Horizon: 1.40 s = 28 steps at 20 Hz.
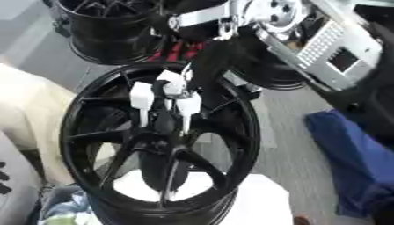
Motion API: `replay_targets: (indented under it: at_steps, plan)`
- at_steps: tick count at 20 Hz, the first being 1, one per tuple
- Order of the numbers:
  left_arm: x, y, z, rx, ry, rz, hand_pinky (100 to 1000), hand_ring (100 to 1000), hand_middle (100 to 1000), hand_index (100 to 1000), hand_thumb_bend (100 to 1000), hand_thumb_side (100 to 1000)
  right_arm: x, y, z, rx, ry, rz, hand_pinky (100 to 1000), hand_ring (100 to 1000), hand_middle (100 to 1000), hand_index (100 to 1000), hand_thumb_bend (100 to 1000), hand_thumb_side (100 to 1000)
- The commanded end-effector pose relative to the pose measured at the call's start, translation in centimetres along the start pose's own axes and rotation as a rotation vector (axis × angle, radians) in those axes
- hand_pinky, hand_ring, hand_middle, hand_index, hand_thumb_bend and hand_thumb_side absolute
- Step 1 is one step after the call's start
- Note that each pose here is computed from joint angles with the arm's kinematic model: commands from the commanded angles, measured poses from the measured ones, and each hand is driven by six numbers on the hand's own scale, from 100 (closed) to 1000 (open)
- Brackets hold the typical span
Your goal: Pull the pin out of the wheel hub.
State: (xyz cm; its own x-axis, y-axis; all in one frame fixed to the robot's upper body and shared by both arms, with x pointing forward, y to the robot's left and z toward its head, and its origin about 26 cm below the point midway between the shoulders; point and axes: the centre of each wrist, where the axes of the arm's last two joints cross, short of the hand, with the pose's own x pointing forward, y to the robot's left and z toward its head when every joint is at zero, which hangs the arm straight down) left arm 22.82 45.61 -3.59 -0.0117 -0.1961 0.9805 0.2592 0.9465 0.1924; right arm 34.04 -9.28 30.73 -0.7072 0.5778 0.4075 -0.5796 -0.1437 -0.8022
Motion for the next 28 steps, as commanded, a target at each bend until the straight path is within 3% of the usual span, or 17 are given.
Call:
replay_targets:
  at_steps: [1,13,28]
  plan:
    - [1.2,1.0,-0.3,-0.048,-0.037,-0.073,652,494,577,825,100,908,-0.4,-0.3,-0.8,0.093,0.083,-0.050,870,924,932,971,257,370]
    - [1.4,0.9,-0.6,-0.052,-0.043,-0.069,652,494,577,825,100,908,-4.9,0.7,-4.2,0.118,0.181,-0.050,917,966,961,983,273,378]
    - [1.4,0.8,-0.7,-0.051,-0.047,-0.067,652,494,576,825,100,908,-11.3,0.9,-4.8,0.086,0.346,-0.040,954,983,951,985,268,379]
